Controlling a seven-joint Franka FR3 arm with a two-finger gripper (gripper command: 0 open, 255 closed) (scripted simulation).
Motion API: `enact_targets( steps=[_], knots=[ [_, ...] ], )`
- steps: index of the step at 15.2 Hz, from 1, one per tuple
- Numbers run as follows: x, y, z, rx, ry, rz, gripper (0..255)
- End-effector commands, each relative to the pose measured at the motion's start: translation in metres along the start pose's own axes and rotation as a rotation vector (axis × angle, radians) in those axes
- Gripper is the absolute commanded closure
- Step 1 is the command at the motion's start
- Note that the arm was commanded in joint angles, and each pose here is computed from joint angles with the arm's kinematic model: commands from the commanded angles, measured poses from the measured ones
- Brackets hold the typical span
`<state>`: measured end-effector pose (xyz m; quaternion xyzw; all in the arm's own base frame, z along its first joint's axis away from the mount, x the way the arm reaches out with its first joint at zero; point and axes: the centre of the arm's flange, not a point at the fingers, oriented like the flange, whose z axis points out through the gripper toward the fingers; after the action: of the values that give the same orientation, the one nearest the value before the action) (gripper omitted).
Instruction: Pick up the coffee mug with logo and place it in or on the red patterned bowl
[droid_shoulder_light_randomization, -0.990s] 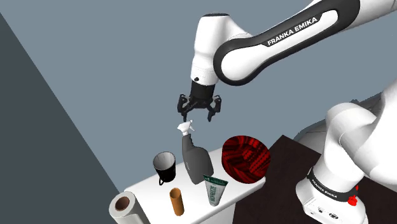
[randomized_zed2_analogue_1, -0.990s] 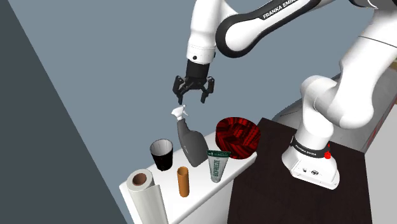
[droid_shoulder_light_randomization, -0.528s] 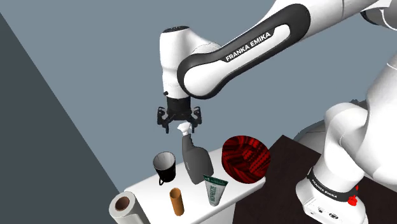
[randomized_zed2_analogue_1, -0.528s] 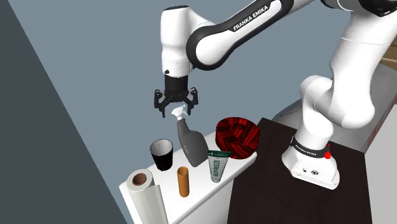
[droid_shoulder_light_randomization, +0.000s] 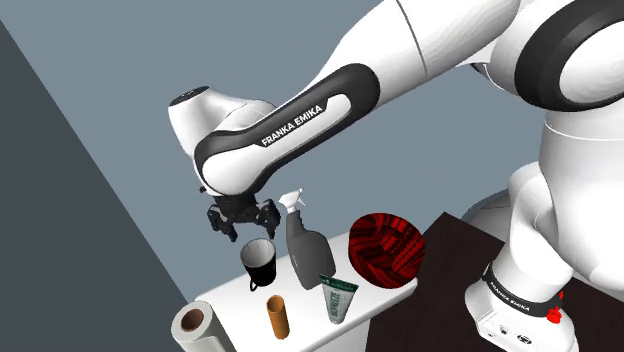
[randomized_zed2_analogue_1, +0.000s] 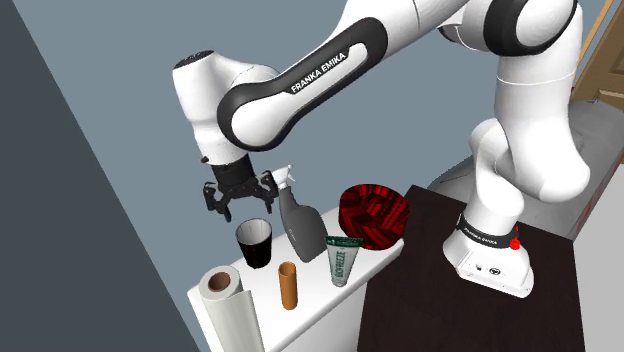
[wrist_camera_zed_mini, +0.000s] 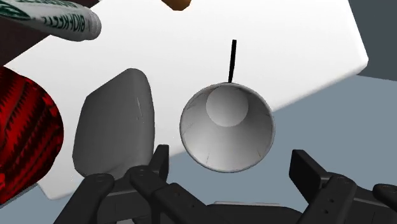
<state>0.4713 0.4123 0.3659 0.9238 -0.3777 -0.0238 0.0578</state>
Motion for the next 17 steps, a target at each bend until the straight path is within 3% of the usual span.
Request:
enact_targets(
  steps=[1,2,3,10,17],
  knots=[
    [-0.007,-0.03,0.017,-0.003,0.005,-0.107,0],
    [-0.011,-0.043,0.024,-0.023,0.003,-0.098,0],
    [-0.012,-0.045,0.025,-0.025,0.003,-0.097,0],
    [-0.012,-0.044,0.065,-0.025,0.003,-0.097,0],
    [-0.012,-0.044,0.065,-0.025,0.003,-0.097,0]
  ],
)
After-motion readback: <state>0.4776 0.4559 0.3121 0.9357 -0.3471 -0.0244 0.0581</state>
